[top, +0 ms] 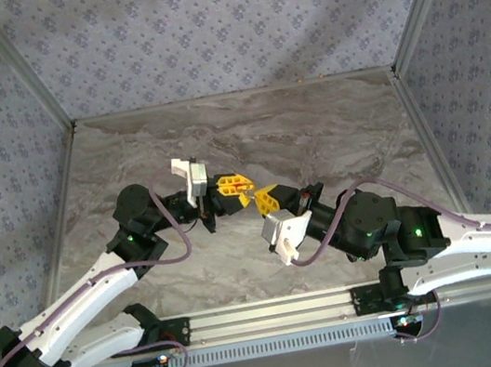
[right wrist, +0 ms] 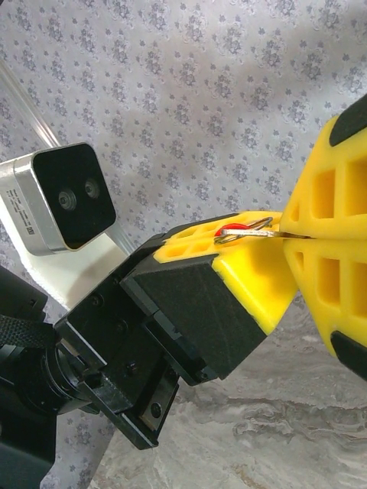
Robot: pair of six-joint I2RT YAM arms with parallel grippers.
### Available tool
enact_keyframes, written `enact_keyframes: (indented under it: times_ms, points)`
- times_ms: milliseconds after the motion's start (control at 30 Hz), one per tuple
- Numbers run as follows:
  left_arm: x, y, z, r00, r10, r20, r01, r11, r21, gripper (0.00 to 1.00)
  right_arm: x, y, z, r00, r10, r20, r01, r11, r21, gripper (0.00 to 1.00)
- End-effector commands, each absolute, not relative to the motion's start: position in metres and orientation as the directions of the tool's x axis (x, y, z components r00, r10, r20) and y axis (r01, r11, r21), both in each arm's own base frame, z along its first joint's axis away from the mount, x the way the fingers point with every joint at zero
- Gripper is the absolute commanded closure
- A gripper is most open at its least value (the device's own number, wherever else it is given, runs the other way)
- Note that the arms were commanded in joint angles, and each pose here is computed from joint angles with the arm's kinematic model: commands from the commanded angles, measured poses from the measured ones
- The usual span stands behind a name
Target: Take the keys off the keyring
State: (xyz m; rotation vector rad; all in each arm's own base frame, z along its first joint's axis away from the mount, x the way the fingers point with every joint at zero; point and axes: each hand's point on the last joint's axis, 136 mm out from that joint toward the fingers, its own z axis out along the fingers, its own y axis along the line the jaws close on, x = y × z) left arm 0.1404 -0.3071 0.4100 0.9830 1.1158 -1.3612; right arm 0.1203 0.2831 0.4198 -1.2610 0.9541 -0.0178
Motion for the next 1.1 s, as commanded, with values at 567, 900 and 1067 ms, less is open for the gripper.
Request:
enact_keyframes:
  times_ms: [567,900,1067]
  points:
    - [0.16,-0.288,0.458,-0.103,-0.311,-0.945,0.988,0.074,-0.132,1.0,0.094,0.298,0.343,0.729,-0.618,-0.295,-0.428,-0.077,-0.9,1.0]
    - [0.164,-0.29,0.462,-0.155,-0.322,-0.934,0.985,0.026,-0.173,1.0,0.097,0.299,0.333,0.754,-0.63,-0.183,-0.358,-0.16,-0.92,1.0]
    - [0.163,-0.291,0.46,-0.16,-0.289,-0.944,0.984,0.027,-0.175,1.0,0.092,0.305,0.322,0.785,-0.604,-0.136,-0.346,-0.247,-0.905,1.0]
